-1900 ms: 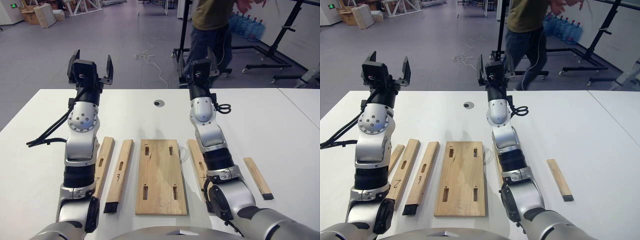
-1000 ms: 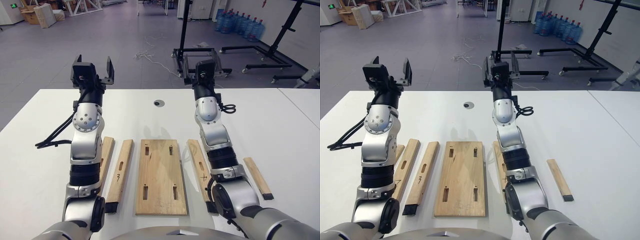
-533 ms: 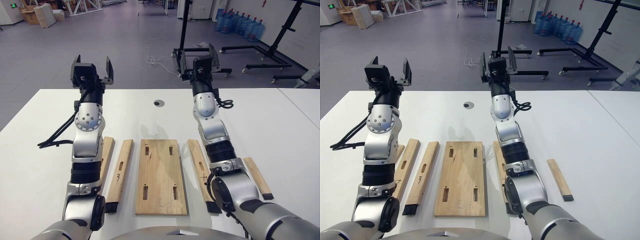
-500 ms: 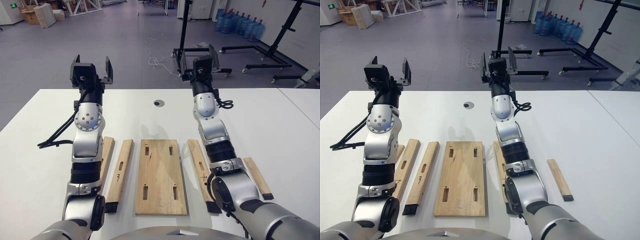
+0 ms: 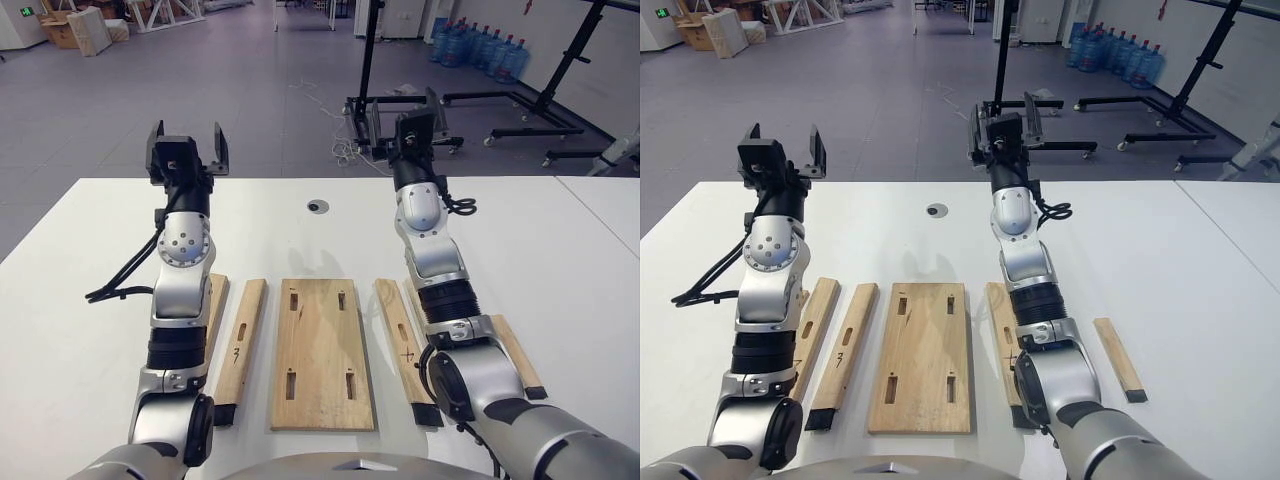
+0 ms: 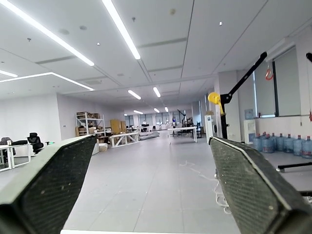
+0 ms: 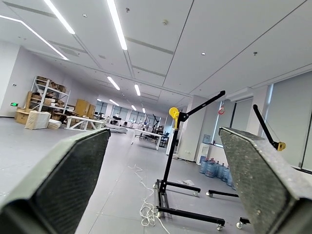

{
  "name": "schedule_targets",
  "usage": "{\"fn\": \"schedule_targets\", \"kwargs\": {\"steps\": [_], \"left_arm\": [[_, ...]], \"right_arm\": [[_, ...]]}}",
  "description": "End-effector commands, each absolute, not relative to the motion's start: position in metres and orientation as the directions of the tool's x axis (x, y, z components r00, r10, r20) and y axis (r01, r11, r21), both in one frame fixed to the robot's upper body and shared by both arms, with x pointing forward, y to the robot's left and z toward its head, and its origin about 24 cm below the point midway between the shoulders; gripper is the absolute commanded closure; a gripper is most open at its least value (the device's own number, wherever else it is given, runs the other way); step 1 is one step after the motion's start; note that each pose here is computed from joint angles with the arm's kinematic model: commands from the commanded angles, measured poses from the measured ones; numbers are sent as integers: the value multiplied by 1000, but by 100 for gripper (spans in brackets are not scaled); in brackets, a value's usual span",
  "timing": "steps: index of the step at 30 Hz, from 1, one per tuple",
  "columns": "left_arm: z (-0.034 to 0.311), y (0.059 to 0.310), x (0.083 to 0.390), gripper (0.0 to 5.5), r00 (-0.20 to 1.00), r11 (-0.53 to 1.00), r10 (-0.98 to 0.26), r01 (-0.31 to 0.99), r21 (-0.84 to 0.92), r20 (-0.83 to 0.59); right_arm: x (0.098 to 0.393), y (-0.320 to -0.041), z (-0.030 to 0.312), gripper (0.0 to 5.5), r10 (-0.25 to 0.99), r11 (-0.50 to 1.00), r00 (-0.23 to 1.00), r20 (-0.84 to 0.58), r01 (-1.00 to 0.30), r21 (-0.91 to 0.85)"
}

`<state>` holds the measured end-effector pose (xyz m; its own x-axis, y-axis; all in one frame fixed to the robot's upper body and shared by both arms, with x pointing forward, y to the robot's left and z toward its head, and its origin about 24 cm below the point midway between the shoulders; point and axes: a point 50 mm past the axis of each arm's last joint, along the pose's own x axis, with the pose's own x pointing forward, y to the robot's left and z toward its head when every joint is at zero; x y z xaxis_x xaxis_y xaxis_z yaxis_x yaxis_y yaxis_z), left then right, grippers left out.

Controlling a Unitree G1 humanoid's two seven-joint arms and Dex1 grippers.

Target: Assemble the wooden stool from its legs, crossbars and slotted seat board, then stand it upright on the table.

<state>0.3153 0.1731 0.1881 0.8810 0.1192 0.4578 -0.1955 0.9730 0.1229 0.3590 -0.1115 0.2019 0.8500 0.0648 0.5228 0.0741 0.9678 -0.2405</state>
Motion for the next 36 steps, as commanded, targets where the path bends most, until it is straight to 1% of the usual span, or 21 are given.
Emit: {"fn": "schedule_targets", "kwargs": {"steps": [1, 14, 36], "left_arm": [[192, 174, 312, 123, 874, 970, 120, -204, 132, 470], [193, 178, 312, 123, 873, 959, 115, -222, 175, 473], [191, 179, 311, 123, 876, 956, 116, -226, 187, 468]], "right_arm": [[357, -107, 204, 138, 72, 970, 848, 526, 64, -236], [356, -97, 201, 138, 93, 972, 846, 525, 37, -232], [357, -97, 201, 138, 96, 968, 844, 528, 44, -247]]}}
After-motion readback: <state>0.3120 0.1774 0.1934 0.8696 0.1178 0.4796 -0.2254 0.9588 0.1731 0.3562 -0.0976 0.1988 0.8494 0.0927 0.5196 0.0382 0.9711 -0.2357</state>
